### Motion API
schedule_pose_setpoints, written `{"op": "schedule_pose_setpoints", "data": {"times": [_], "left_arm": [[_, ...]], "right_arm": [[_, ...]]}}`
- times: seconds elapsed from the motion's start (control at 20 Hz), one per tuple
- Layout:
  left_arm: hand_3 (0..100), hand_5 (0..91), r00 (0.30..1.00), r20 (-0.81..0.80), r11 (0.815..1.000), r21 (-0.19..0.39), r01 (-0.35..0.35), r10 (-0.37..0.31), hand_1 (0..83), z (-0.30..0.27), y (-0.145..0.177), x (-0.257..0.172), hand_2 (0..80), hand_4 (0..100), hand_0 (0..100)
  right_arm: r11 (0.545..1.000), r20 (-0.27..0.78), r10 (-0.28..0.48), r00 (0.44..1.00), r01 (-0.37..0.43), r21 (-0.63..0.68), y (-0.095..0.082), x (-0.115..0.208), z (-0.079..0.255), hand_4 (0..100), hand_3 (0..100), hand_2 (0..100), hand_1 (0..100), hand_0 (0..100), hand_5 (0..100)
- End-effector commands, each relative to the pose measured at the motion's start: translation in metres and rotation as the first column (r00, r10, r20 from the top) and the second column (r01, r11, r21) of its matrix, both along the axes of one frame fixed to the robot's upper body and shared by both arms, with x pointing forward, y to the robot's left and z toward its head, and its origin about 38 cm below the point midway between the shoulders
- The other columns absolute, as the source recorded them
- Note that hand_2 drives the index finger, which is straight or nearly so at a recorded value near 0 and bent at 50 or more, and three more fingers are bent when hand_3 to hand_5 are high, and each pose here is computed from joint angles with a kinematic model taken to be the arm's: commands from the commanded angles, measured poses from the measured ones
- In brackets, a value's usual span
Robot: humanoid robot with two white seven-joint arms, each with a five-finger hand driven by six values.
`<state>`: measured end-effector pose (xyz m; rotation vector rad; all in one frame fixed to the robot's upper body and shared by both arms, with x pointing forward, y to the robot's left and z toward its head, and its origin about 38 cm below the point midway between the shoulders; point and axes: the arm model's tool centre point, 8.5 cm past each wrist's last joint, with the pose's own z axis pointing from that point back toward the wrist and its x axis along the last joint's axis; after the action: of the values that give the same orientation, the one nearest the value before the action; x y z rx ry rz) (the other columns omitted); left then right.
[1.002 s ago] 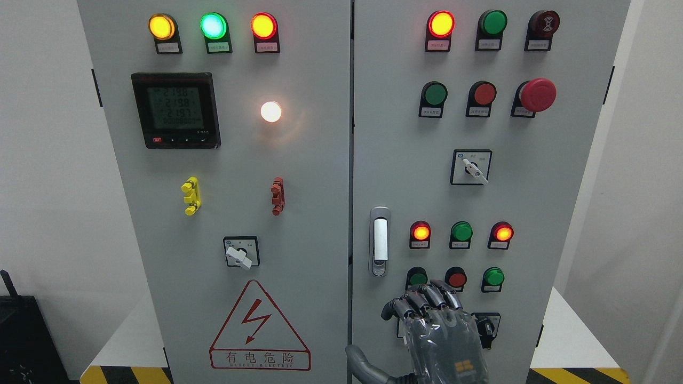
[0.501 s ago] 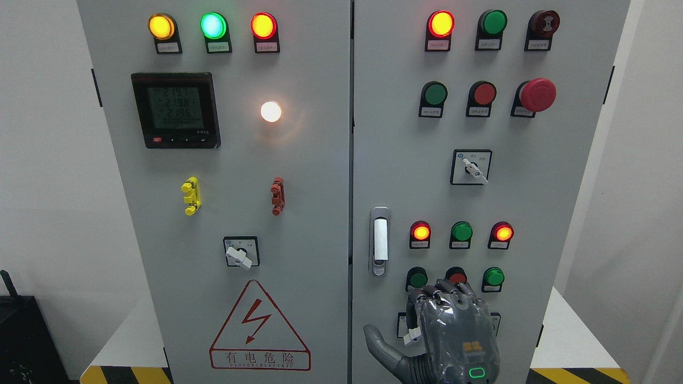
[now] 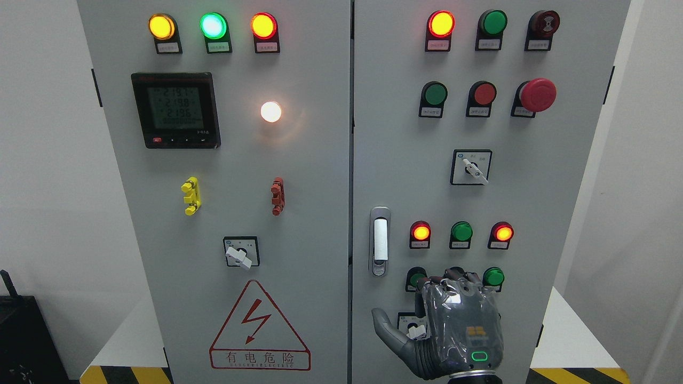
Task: Release door handle
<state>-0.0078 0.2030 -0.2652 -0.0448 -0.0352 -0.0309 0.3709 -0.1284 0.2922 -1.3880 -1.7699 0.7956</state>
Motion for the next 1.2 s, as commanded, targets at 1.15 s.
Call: {"op": "schedule_pose_setpoints", "data": {"times": [1.15], "left_arm": [[17, 0.0, 1.000, 0.000, 1.000, -0.001, 0.000, 0.000, 0.0, 0.000, 0.000, 0.000, 3.1, 13, 0]], "right_arm": [[0.998, 0.018, 0.007, 1.000, -0.006, -0.061, 0.023, 0.032, 0.028, 72, 92, 80, 32, 11, 50]]}}
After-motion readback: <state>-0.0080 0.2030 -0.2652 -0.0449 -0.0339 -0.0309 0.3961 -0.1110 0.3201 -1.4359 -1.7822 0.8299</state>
